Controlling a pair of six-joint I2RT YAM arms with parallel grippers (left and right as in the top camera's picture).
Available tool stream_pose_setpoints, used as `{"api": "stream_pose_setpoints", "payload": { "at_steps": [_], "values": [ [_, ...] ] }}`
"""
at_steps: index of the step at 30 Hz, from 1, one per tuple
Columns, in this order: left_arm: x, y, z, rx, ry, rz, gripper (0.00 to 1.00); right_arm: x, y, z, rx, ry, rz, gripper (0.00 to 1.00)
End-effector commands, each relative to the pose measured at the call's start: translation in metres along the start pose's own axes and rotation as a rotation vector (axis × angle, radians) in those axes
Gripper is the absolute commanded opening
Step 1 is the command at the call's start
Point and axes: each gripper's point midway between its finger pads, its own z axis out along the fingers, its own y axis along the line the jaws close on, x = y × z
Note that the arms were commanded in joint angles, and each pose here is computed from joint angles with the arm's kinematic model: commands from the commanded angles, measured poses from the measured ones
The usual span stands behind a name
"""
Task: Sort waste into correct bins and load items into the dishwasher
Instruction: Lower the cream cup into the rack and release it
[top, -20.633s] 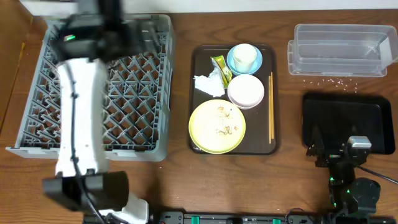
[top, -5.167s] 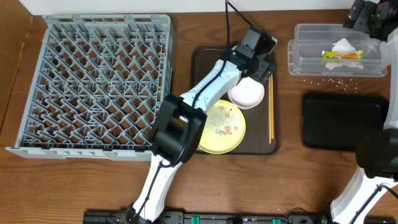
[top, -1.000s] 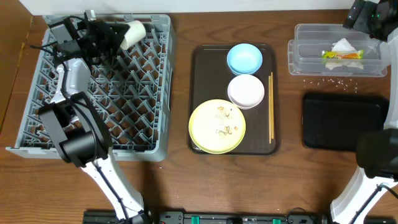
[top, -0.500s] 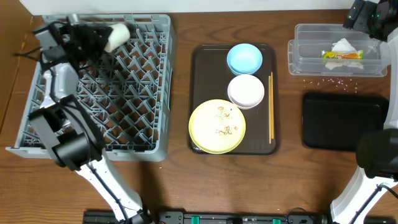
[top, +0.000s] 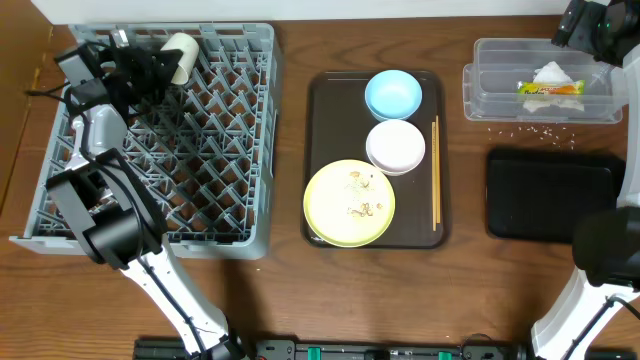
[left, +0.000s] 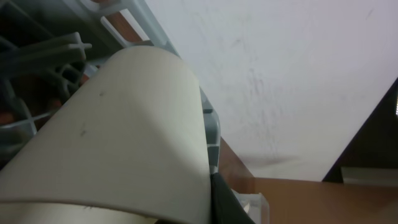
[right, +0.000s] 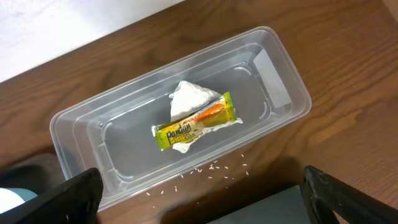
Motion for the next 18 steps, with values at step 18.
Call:
{"api": "stream_pose_setpoints", "payload": {
  "at_steps": [18],
  "values": [
    [-0.009, 0.074, -0.044, -0.124, -0.033, -0.087, 0.27, 0.001, -0.002, 0.002, 0.007, 0.004, -0.006, 0.99]
  ]
}}
